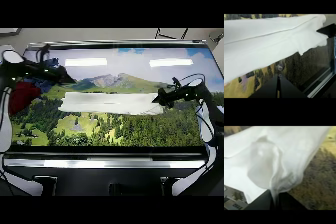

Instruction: Fold the clothes and pants, and hang the long-sleeved shirts on hangers.

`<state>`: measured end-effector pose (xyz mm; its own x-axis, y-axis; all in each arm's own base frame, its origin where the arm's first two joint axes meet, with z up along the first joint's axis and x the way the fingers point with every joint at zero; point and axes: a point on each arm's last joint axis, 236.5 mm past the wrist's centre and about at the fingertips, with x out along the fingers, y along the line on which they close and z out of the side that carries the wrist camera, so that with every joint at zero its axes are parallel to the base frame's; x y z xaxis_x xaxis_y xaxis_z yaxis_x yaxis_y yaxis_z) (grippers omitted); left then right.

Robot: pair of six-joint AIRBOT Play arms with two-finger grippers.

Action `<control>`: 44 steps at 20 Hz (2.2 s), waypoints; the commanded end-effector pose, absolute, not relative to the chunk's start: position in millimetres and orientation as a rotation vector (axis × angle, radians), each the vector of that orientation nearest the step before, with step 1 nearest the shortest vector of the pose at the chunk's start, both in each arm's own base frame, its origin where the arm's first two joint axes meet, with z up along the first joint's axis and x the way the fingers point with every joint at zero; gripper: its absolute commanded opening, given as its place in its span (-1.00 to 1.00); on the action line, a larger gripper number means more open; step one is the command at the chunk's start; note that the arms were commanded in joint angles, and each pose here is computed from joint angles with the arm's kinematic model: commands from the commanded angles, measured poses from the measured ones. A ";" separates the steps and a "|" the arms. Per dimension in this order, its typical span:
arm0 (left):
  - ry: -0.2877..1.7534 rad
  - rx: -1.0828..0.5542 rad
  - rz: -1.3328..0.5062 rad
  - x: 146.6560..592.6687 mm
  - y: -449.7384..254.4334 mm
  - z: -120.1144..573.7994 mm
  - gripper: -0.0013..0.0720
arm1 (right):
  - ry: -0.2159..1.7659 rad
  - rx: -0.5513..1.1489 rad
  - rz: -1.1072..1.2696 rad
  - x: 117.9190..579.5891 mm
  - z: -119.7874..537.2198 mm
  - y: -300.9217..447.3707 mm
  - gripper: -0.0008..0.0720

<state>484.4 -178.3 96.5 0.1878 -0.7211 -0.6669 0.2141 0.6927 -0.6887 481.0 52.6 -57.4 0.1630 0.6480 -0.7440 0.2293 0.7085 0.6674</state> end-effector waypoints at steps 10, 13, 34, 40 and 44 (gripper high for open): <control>1.586 -0.765 -0.833 380.4 -457.8 -81.4 -0.90 | 1.138 0.539 0.593 386.6 190.1 147.1 -0.88; 1.567 -0.924 -0.861 356.0 -519.6 -75.3 -0.91 | 1.115 0.524 0.580 373.3 205.9 144.8 -0.88; 0.800 -0.329 -0.352 459.8 -74.5 238.3 -0.91 | 1.341 0.990 0.663 478.3 0.7 312.4 0.86; 0.795 -0.294 -0.370 443.0 -76.4 249.8 -0.91 | 1.681 0.643 0.128 391.0 -59.7 70.8 0.85; 0.808 -0.291 -0.393 441.4 -87.4 245.9 -0.91 | 1.608 0.873 0.380 368.0 -90.6 152.7 0.82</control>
<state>445.3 -82.1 246.4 0.6358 -0.4377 -0.6358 0.2132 0.8912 -0.4004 388.5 131.6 -73.2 -0.0370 0.6383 -0.7689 0.3216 0.7361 0.5956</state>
